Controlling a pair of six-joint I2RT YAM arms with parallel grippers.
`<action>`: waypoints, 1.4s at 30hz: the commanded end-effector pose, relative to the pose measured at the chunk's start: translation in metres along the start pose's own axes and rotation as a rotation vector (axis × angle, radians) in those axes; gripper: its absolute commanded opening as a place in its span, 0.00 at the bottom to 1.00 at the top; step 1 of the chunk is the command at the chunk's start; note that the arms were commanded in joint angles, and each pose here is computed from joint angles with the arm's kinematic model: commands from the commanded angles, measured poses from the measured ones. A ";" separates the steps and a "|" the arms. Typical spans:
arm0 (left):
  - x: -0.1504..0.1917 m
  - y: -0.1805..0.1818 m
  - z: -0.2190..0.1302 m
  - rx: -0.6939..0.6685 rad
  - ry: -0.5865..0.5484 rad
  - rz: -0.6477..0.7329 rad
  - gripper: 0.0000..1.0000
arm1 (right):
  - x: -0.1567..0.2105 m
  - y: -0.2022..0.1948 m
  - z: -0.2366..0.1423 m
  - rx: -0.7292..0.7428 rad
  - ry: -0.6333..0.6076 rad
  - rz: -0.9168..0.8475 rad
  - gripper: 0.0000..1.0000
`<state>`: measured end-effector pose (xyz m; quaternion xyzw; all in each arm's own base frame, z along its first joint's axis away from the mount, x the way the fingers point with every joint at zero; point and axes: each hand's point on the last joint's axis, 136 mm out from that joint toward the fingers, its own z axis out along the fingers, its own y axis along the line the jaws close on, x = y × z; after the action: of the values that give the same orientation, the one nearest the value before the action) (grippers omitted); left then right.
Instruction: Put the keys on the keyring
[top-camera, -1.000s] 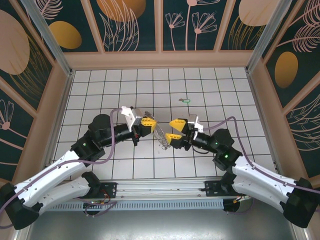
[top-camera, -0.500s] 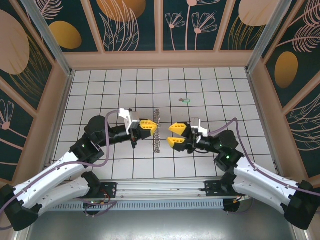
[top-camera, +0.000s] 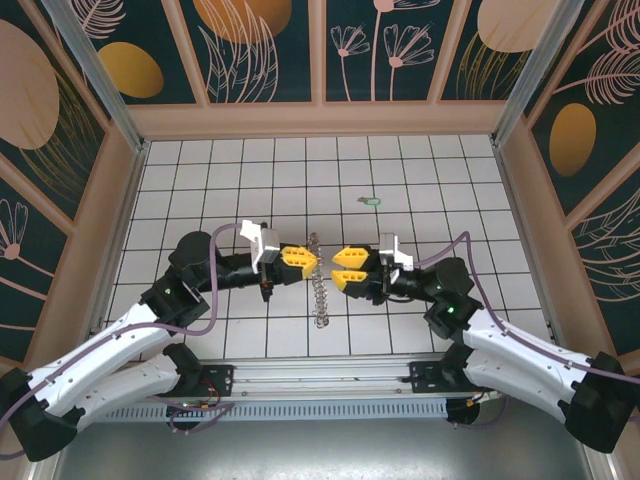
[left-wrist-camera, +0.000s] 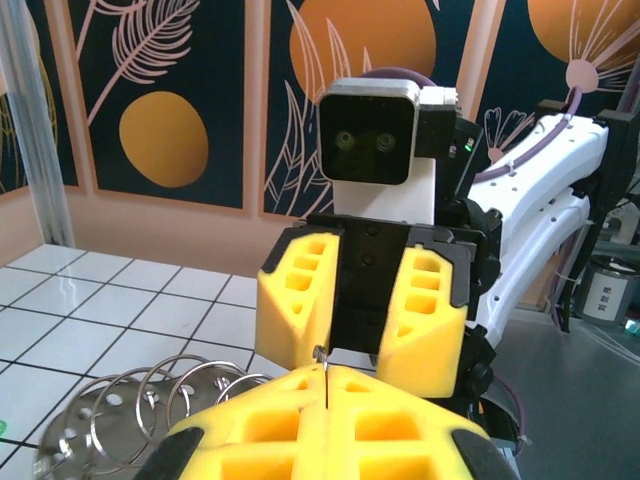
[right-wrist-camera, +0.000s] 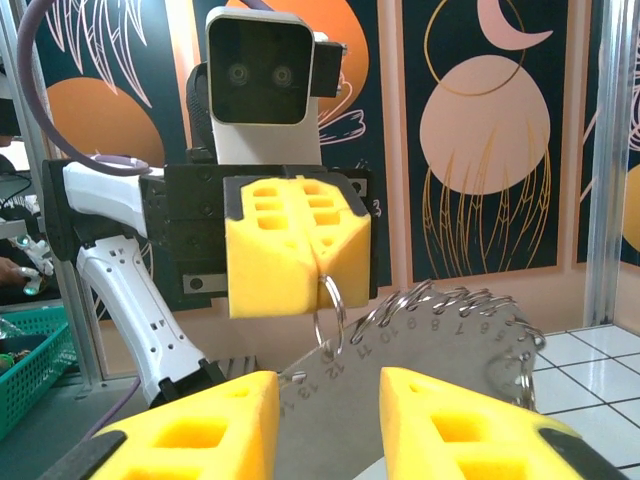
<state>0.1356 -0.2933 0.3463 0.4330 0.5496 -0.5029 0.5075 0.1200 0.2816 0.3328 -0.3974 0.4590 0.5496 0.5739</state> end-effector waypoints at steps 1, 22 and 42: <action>-0.015 -0.010 0.001 0.049 -0.042 0.022 0.00 | -0.025 0.012 0.003 -0.051 -0.067 -0.037 0.30; -0.006 -0.010 0.005 0.070 -0.018 0.000 0.00 | -0.013 0.015 0.014 -0.103 -0.037 -0.015 0.23; 0.005 0.000 0.006 0.019 0.062 -0.022 0.08 | -0.013 0.002 0.011 0.001 -0.007 -0.036 0.00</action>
<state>0.1321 -0.2994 0.3375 0.4467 0.5543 -0.5125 0.4802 0.1162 0.2933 0.3258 -0.4116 0.4609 0.5605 0.5514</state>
